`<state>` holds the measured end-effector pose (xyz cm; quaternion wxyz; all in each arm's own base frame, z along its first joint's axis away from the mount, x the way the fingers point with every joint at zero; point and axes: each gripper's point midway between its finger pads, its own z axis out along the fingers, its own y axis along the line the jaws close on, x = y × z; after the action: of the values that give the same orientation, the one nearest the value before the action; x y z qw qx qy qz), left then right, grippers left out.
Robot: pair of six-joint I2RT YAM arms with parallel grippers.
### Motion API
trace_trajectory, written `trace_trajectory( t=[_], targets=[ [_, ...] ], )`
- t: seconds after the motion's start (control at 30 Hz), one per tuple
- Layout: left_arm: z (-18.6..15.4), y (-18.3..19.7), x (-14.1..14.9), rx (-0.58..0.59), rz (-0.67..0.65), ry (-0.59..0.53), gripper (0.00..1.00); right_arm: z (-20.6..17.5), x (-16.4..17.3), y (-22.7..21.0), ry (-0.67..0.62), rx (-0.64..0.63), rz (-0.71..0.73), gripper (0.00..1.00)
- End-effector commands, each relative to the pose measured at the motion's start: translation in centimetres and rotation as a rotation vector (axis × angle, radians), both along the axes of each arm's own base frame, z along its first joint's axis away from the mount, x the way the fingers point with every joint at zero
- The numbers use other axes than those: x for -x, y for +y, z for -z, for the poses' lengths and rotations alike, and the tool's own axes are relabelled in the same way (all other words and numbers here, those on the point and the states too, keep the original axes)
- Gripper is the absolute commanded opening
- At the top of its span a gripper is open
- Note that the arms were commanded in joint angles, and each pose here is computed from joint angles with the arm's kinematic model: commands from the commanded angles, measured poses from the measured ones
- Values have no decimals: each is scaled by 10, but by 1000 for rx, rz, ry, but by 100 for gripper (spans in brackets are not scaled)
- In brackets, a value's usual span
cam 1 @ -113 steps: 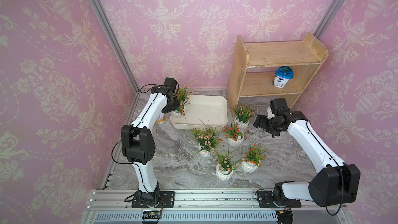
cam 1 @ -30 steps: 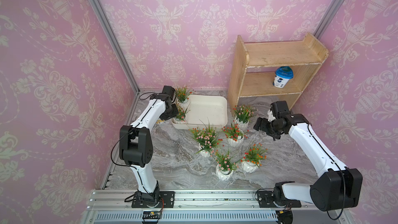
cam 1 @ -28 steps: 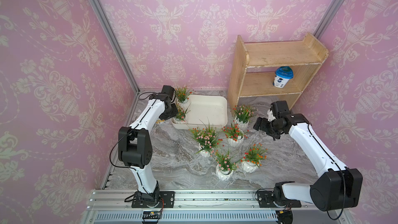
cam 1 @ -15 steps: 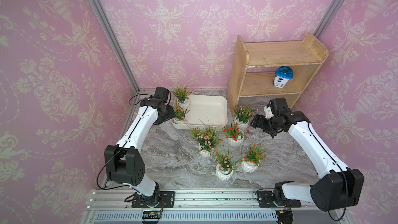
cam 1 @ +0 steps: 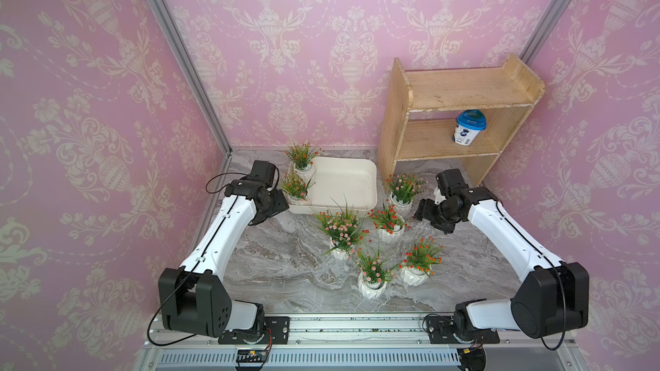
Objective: Put the potted gypsophila into the storage box
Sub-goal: Place the baby's breath potted plant at the storage box.
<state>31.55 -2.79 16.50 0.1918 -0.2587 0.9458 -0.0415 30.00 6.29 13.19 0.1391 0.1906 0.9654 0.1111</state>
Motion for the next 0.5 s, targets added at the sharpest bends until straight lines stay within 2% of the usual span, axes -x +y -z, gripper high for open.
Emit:
trace_trajectory(
  t=[0.0,0.17,0.47],
  targets=[
    [-1,5,5,4,-26,-5,76,14,2,-2,33,8,21,76],
    [3,4,6,19,-26,-4,76,21,3,-5,50,27,28,73],
    [7,9,4,24,-25,6,76,8,-6,-33,9,63,110,76]
  ],
)
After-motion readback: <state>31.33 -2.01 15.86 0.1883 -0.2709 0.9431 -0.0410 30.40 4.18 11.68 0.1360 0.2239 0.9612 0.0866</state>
